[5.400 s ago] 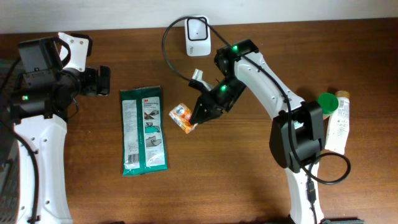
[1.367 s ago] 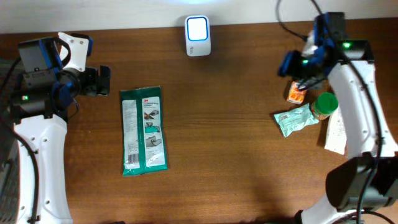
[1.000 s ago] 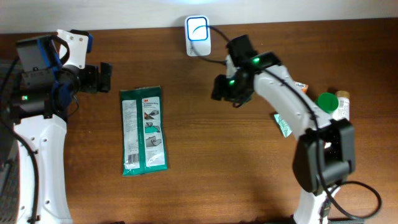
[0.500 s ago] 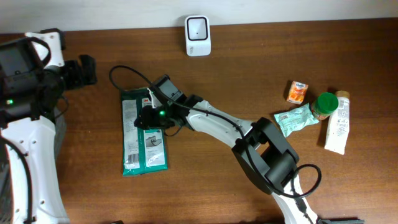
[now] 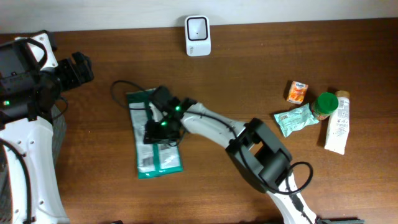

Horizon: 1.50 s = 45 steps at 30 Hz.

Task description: Scan the item barcode

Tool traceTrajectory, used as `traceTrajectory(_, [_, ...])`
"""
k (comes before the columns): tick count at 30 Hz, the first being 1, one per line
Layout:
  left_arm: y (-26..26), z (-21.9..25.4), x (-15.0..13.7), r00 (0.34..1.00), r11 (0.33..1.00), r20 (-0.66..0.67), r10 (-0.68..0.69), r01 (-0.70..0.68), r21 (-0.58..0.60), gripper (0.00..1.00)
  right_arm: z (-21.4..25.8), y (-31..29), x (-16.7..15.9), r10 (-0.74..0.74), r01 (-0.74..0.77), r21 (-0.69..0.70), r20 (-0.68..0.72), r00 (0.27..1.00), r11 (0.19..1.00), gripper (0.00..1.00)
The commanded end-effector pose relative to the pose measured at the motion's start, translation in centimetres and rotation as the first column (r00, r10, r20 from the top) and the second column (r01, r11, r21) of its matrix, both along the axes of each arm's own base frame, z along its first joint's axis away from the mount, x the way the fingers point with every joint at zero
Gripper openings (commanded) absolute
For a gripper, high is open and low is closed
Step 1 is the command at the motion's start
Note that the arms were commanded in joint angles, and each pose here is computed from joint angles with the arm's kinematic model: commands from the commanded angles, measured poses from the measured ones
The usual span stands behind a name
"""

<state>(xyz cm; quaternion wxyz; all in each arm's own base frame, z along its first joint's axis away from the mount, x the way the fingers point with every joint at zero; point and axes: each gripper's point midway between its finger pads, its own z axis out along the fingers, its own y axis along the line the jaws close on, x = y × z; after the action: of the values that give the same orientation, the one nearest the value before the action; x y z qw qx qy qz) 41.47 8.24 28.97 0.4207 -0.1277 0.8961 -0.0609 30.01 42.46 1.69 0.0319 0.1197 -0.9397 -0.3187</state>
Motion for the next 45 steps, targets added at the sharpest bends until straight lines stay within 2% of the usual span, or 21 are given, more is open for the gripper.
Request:
traceTrajectory(1, [0.2, 0.2, -0.5, 1.0, 1.0, -0.011, 0.016, -0.017, -0.005, 0.99, -1.9, -7.3, 1.3, 0.037, -0.044, -0.174, -0.041, 0.998, 0.984, 0.47])
traceTrajectory(3, [0.1, -0.5, -0.5, 0.999, 1.0, -0.036, 0.011, -0.011, -0.01, 0.99, -1.3, -11.6, 2.7, 0.103, -0.099, -0.297, -0.001, 0.995, 0.95, 0.51])
traceTrajectory(6, [-0.9, -2.2, -0.1, 0.996, 1.0, -0.089, -0.022, 0.02, -0.018, 0.99, -1.4, -16.6, 5.7, 0.285, -0.203, -0.474, 0.107, 0.953, 0.857, 0.54])
traceTrajectory(8, [-1.7, -3.5, 0.3, 0.99, 0.998, -0.123, -0.068, 0.068, -0.003, 0.99, 0.2, -17.4, 7.7, 0.298, -0.191, -0.485, 0.154, 0.942, 0.854, 0.55])
traceTrajectory(12, [-4.0, -4.7, 1.0, 0.97, 0.979, -0.153, -0.188, 0.198, 0.055, 0.99, 4.9, -18.7, 13.6, 0.19, -0.04, -0.438, 0.305, 0.933, 0.898, 0.55])
traceTrajectory(14, [-5.2, -5.4, 1.3, 0.96, 0.97, -0.169, -0.224, 0.237, 0.058, 0.99, 4.8, -21.0, 16.4, 0.013, 0.16, -0.447, 0.359, 0.933, 0.88, 0.5])
traceTrajectory(15, [-5.5, -5.8, 1.4, 0.956, 0.968, -0.177, -0.233, 0.246, 0.055, 0.99, 4.5, -21.8, 17.5, -0.063, 0.247, -0.447, 0.387, 0.92, 0.86, 0.44])
traceTrajectory(17, [-5.6, -6.8, 1.7, 0.951, 0.967, -0.199, -0.236, 0.25, 0.045, 0.99, 3.1, -23.1, 19.2, -0.197, 0.39, -0.437, 0.423, 0.885, 0.81, 0.23])
traceTrajectory(19, [-5.6, -7.7, 2.0, 0.946, 0.967, -0.22, -0.237, 0.25, 0.036, 0.99, 1.6, -22.6, 20.6, -0.274, 0.461, -0.398, 0.442, 0.854, 0.794, 0.15])
traceTrajectory(21, [-5.5, -8.4, 2.2, 0.943, 0.968, -0.232, -0.237, 0.25, 0.032, 0.99, 0.2, -21.3, 21.3, -0.273, 0.457, -0.369, 0.452, 0.849, 0.81, 0.14])
traceTrajectory(25, [-5.5, -8.3, 2.5, 0.946, 0.968, -0.221, -0.236, 0.25, 0.037, 1.0, -2.7, -18.6, 20.5, -0.237, 0.403, -0.365, 0.423, 0.875, 0.839, 0.14])
traceTrajectory(27, [-5.4, -8.1, 2.8, 0.949, 0.968, -0.209, -0.235, 0.249, 0.042, 0.99, -3.1, -15.9, 19.0, -0.186, 0.31, -0.316, 0.368, 0.911, 0.896, 0.13])
traceTrajectory(28, [-5.4, -8.0, 2.9, 0.95, 0.967, -0.205, -0.235, 0.249, 0.044, 0.99, -2.8, -12.6, 17.0, -0.054, 0.138, -0.235, 0.331, 0.942, 0.962, 0.13])
traceTrajectory(30, [-5.4, -8.0, 2.9, 0.95, 0.967, -0.205, -0.235, 0.249, 0.043, 0.99, -2.0, -8.6, 13.3, 0.117, -0.089, -0.112, 0.276, 0.954, 0.99, 0.13])
traceTrajectory(32, [-5.4, -8.1, 2.8, 0.949, 0.968, -0.208, -0.236, 0.249, 0.042, 0.99, -1.9, -6.8, 8.8, 0.209, -0.201, -0.064, 0.163, 0.964, 0.977, 0.14])
traceTrajectory(34, [-5.4, -8.1, 2.7, 0.949, 0.967, -0.211, -0.236, 0.249, 0.042, 0.99, -2.4, -7.8, 4.6, 0.249, -0.247, -0.129, 0.004, 0.968, 0.96, 0.15])
traceTrajectory(35, [-5.4, -8.2, 2.7, 0.947, 0.965, -0.213, -0.242, 0.257, 0.046, 0.99, -2.8, -9.7, 3.3, 0.243, -0.252, -0.202, -0.07, 0.968, 0.947, 0.14])
traceTrajectory(36, [-5.4, -8.2, 2.7, 0.945, 0.963, -0.214, -0.248, 0.264, 0.052, 0.99, -3.0, -11.8, 3.6, 0.222, -0.238, -0.279, -0.088, 0.971, 0.93, 0.14])
traceTrajectory(38, [-5.5, -8.2, 2.7, 0.945, 0.963, -0.214, -0.248, 0.264, 0.052, 1.0, -1.6, -14.5, 5.4, 0.169, -0.179, -0.333, -0.06, 0.984, 0.926, 0.15])
traceTrajectory(42, [-5.5, -8.2, 2.6, 0.944, 0.963, -0.215, -0.248, 0.265, 0.051, 0.99, 8.2, -19.6, 8.8, 0.042, -0.014, -0.283, 0.095, 0.995, 0.959, 0.18])
traceTrajectory(45, [-5.5, -8.2, 2.7, 0.944, 0.963, -0.215, -0.248, 0.265, 0.051, 0.99, 13.1, -25.1, 7.3, -0.041, 0.072, -0.345, 0.097, 0.994, 0.936, 0.19])
